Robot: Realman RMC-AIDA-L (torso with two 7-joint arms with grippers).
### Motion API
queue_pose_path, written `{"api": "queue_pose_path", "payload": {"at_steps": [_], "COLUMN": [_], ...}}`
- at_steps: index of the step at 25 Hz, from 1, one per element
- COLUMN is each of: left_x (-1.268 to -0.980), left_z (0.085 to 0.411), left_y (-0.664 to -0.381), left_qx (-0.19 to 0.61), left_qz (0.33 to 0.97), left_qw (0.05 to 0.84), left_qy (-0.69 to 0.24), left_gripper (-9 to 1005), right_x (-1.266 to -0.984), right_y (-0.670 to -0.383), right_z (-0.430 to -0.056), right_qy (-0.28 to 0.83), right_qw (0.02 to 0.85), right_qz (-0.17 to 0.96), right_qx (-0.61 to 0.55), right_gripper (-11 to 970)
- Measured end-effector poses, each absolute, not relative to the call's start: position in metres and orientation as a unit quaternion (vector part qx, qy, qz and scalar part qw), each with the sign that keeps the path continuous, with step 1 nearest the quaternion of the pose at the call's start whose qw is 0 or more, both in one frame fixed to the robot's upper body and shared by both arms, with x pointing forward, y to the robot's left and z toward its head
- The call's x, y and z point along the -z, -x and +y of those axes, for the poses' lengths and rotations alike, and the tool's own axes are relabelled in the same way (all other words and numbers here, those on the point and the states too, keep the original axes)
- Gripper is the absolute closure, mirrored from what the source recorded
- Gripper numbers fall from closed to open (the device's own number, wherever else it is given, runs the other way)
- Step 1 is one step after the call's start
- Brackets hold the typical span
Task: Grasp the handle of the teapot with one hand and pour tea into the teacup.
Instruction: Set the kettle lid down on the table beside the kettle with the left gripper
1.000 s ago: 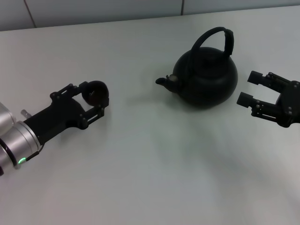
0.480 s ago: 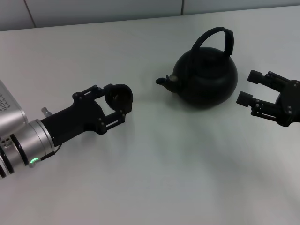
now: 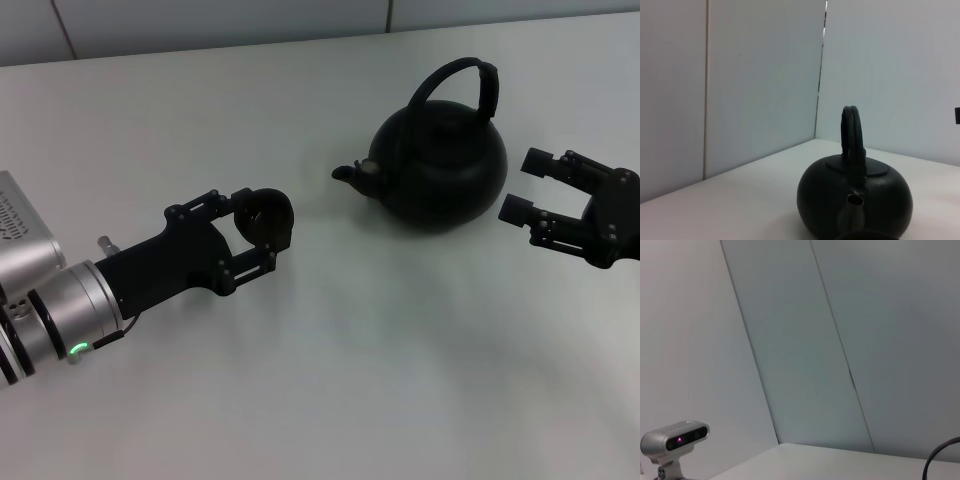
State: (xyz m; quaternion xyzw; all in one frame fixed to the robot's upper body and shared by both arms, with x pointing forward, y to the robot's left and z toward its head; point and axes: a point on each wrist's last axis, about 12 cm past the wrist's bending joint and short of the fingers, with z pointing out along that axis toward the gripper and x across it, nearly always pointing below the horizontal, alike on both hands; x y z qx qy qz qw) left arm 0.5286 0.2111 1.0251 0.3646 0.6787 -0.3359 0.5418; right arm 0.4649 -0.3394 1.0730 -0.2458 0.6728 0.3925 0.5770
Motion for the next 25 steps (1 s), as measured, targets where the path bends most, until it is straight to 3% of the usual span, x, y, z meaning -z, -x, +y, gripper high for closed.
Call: {"api": "queue_pose_path", "payload": {"at_steps": [25], "left_x": [-1.013], "left_z": [0.215], "left_y": [-0.516], "left_qx": [0.334], "left_qz": [0.698], "left_qw": [0.520], "left_qy": [-0.361], "left_gripper": [293], "right_x": [-1.071], "right_y": [-0.464], "right_z": [-0.337], "right_qy": [0.240], "right_qw": [0.568], "right_qz": [0.676], "right_qx": [-0.403], "right_gripper": [135]}}
